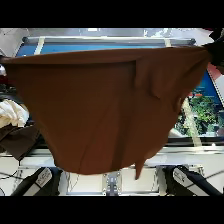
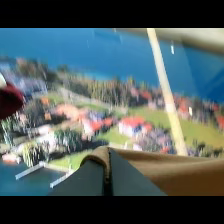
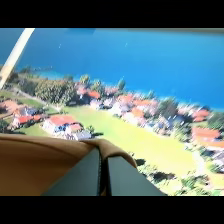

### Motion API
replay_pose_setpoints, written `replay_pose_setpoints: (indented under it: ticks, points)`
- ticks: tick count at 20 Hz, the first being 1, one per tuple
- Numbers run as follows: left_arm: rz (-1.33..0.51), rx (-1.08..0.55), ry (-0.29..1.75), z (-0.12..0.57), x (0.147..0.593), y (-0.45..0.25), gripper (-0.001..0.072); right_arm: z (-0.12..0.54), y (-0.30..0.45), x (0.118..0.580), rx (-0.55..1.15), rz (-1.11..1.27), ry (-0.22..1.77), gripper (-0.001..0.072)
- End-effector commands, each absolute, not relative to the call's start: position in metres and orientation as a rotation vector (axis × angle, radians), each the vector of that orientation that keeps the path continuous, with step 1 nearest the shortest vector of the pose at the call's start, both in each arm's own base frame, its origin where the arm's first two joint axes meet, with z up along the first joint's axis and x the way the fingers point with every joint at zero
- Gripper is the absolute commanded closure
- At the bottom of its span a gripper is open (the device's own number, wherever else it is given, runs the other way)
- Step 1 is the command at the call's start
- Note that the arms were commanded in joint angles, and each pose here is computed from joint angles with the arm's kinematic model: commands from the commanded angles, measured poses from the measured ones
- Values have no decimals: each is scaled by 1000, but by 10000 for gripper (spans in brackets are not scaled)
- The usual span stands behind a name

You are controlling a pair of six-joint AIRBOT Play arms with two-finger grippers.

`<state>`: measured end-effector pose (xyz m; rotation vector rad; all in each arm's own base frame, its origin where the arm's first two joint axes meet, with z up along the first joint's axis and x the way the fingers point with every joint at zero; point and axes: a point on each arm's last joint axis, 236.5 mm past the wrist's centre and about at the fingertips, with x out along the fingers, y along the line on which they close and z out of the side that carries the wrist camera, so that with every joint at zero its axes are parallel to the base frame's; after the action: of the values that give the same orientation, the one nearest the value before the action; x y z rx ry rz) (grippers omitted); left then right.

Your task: Fold the shirts.

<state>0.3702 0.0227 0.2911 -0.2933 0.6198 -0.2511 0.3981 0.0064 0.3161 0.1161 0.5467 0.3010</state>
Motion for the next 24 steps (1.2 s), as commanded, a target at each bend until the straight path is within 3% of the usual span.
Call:
replay_pose_setpoints:
  ticks: [1,5,10,13,18,24]
  points:
    - [-175,-174,887,174,441,22,696,216,4,466,247,365,757,698]
    - [-14,-197,883,79,532,35,696,99,17,525,337,377,926,698]
    - [10,-259,903,30,558,27,695,52,16,585,362,278,827,697]
    - [-12,-250,1019,19,533,18,696,42,12,575,309,278,882,697]
    - [-20,-80,1232,-36,480,2,696,-3,-3,538,254,214,1085,698]
    - [4,-81,1268,-55,469,-4,696,-82,7,478,306,214,1303,698]
